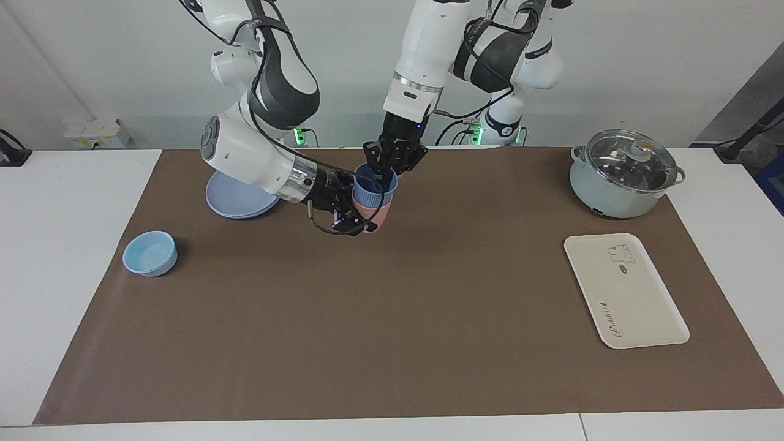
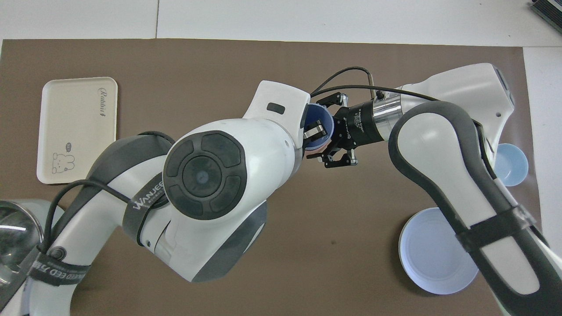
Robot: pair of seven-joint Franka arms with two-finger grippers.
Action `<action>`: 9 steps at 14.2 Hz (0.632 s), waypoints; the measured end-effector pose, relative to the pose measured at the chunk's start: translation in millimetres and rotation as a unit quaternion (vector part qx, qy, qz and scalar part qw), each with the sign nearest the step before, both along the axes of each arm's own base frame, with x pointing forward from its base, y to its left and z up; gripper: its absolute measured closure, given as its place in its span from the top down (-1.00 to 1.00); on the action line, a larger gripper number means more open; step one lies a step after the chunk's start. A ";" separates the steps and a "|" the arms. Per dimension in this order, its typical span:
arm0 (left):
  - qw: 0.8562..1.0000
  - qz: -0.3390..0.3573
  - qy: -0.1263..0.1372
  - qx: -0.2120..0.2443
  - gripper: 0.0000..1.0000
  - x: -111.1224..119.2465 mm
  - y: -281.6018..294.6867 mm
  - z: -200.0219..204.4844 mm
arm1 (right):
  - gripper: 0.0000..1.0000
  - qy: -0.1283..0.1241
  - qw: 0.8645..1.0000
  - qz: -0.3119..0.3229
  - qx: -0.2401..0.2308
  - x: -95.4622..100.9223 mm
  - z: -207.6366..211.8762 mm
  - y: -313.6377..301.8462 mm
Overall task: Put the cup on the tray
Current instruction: 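Grasp the cup with the left gripper from the right gripper, then carry the cup with the left gripper toward the cream tray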
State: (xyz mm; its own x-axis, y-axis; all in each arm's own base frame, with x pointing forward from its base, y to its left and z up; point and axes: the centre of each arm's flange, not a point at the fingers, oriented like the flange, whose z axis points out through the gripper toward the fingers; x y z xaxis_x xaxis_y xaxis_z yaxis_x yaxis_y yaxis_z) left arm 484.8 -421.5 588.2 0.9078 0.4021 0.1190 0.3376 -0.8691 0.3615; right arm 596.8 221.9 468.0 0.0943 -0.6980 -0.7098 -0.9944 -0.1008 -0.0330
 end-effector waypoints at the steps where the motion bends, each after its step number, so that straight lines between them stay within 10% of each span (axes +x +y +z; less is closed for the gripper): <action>1: 1.000 0.005 0.004 0.001 -0.78 1.1 1.9 1.0 | 0.55 -0.001 1.000 0.000 0.000 -0.3 0.9 0.5; 9: 1.000 0.020 0.016 -0.005 -0.90 7.1 20.7 42.4 | 0.55 -0.003 1.000 0.001 0.005 -2.7 6.1 2.8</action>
State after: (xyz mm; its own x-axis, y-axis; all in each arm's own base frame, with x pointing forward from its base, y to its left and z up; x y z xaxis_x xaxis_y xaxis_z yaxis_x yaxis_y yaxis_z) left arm 491.8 -400.8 630.6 0.8944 0.4390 0.0853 0.3834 -0.8510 0.3589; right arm 594.1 224.8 474.2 0.0999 -0.6907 -0.7162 -0.9939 -0.1026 -0.0398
